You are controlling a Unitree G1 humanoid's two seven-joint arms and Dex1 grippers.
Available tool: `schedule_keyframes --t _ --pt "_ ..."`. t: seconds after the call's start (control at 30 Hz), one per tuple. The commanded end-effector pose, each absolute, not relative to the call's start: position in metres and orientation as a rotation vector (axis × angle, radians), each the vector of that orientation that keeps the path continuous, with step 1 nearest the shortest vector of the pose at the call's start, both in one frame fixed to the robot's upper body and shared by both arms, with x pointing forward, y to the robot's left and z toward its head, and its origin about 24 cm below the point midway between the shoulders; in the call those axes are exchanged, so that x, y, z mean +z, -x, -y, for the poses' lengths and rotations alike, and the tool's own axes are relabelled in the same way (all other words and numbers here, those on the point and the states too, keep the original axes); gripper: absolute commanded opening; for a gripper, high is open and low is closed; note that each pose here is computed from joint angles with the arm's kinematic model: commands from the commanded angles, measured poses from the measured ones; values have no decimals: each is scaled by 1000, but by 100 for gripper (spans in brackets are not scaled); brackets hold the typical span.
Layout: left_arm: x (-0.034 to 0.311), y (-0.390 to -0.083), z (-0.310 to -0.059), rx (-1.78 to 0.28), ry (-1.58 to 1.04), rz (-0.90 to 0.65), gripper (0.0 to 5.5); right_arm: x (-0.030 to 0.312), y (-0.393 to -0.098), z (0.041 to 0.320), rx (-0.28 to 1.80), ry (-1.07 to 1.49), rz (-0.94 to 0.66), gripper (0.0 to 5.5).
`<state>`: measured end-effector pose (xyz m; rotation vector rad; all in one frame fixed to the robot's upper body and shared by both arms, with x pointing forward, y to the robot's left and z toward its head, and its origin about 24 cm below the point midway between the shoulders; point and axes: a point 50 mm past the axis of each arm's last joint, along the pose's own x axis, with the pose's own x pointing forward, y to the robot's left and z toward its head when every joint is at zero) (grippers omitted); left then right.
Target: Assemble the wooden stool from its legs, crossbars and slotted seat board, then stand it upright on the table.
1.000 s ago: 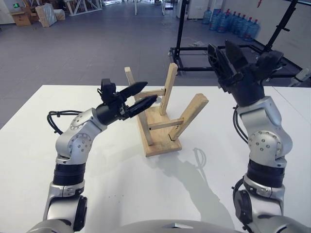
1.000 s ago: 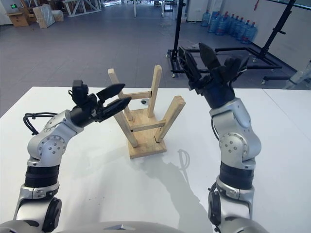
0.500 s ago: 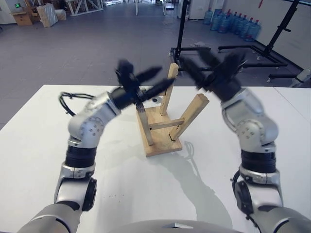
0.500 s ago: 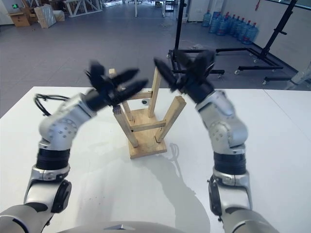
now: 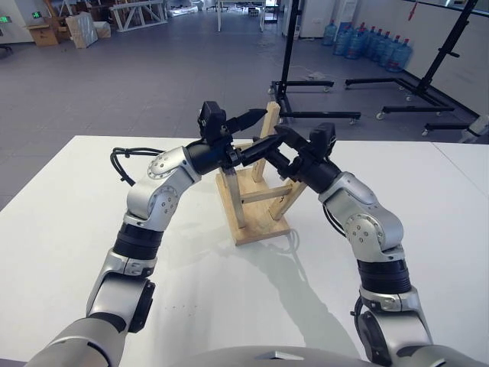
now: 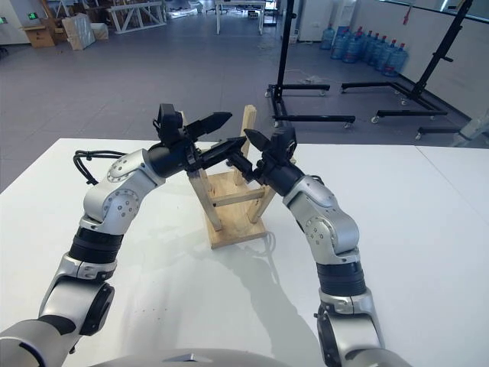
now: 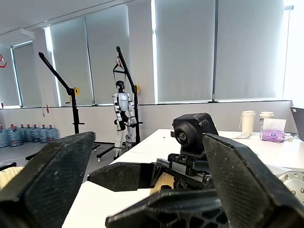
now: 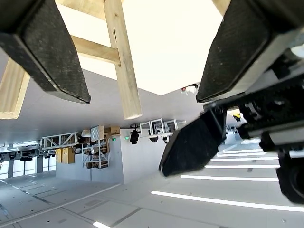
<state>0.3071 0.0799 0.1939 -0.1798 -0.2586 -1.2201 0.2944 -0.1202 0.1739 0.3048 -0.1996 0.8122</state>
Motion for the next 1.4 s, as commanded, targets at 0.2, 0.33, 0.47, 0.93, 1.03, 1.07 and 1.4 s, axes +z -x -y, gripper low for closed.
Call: schedule_keyframes --t 0.2,0.33,0.47,0.93,1.03,1.07,1.4 --pt "194 -306 -98 -1133 249 187 410 248 -287 158 726 -408 560 410" --pt "213 -304 -99 -1121 229 261 410 238 -300 173 634 -351 494 410" --pt "222 -304 -99 -1113 206 293 410 176 -307 156 698 -200 146 410" --pt "222 -311 -119 -1023 144 312 410 216 -296 165 655 -332 370 410" --pt "234 -313 -135 -955 136 367 410 224 -310 194 524 -293 402 410" --pt "237 -312 -140 -939 134 385 410 219 -318 200 483 -252 380 410" --pt "222 -302 -173 -826 105 340 410 138 -309 153 702 16 179 410"
